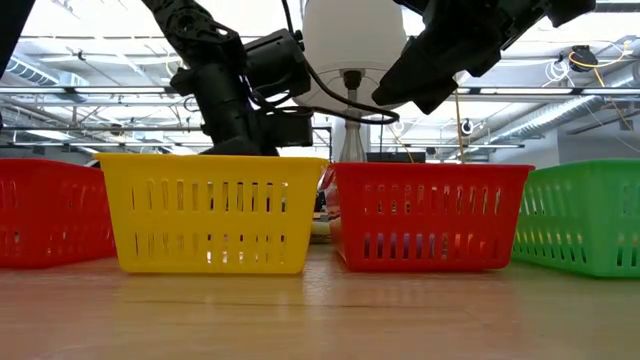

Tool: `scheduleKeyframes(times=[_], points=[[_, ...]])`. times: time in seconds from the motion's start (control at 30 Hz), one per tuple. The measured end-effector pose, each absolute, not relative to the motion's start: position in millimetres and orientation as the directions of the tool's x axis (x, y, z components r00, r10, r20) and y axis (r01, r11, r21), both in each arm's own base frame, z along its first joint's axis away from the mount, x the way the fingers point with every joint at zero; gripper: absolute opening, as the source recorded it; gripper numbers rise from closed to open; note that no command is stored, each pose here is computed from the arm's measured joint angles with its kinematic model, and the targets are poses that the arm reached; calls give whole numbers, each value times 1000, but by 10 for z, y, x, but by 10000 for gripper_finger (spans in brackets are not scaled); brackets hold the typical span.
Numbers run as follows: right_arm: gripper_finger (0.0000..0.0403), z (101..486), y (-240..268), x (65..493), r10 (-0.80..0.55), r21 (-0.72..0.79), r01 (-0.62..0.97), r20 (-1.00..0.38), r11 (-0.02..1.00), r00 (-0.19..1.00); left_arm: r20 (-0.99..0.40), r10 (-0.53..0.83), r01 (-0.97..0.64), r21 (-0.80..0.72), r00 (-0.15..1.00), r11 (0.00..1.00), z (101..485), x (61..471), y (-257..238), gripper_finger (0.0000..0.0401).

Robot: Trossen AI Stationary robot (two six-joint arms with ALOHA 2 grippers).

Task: Pick & Place Markers
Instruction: Put the large green highlighter into the right red bin

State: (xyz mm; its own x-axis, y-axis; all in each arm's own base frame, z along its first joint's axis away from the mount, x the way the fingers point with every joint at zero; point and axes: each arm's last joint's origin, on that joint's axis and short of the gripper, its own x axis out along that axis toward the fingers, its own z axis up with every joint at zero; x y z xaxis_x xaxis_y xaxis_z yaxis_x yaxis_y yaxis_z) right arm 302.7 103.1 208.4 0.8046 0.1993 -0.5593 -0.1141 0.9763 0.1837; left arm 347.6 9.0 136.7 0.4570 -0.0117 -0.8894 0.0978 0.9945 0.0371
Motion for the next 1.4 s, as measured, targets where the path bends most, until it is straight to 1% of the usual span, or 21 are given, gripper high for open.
scheduleKeyframes(times=[0.27, 0.37, 0.53, 0.63, 0.8, 0.87, 0.97, 1.07, 1.13, 1.2, 1.3, 1.4], points=[[80, 2083, 1030, 3025, 199, 183, -114, -561, 976, 804, -877, 24, 86, 74, 479, 994, 1518, 3443, 98, 87], [79, 2079, 1029, 3023, 198, 182, -113, -565, 977, 801, -881, 52, 74, 98, 469, 992, 1634, 3373, 105, 89], [77, 2073, 1028, 3018, 196, 180, -111, -572, 977, 796, -864, 104, 33, 138, 493, 990, 1903, 3244, 115, 90], [77, 2073, 1028, 3018, 196, 180, -111, -572, 977, 796, -842, 118, 12, 146, 526, 989, 2050, 3188, 85, 90], [75, 2058, 1020, 3008, 181, 166, -102, -587, 981, 789, -806, 101, 35, 149, 583, 988, 2201, 3150, -34, 91], [75, 2043, 1001, 3001, 131, 131, -64, -601, 989, 789, -798, 92, 48, 150, 595, 988, 2238, 3135, -82, 91], [75, 2022, 953, 2990, -8, 23, 28, -610, 999, 792, -787, 84, 63, 155, 611, 986, 2257, 3144, -150, 91], [79, 2053, 917, 3010, -142, -110, 97, -558, 989, 818, -788, 101, 65, 176, 607, 982, 2250, 3137, -201, 92], [88, 2090, 894, 3035, -203, -192, 119, -510, 974, 836, -789, 101, 68, 178, 606, 982, 2251, 3133, -216, 92], [104, 2131, 877, 3065, -216, -233, 116, -468, 965, 857, -790, 100, 70, 178, 605, 982, 2249, 3131, -229, 92], [138, 2201, 844, 3115, -218, -264, 111, -420, 958, 881, -787, 103, 67, 181, 608, 981, 2251, 3133, -238, 92], [178, 2299, 781, 3178, -211, -251, 108, -430, 962, 878, -786, 102, 69, 181, 610, 981, 2252, 3134, -244, 92]])
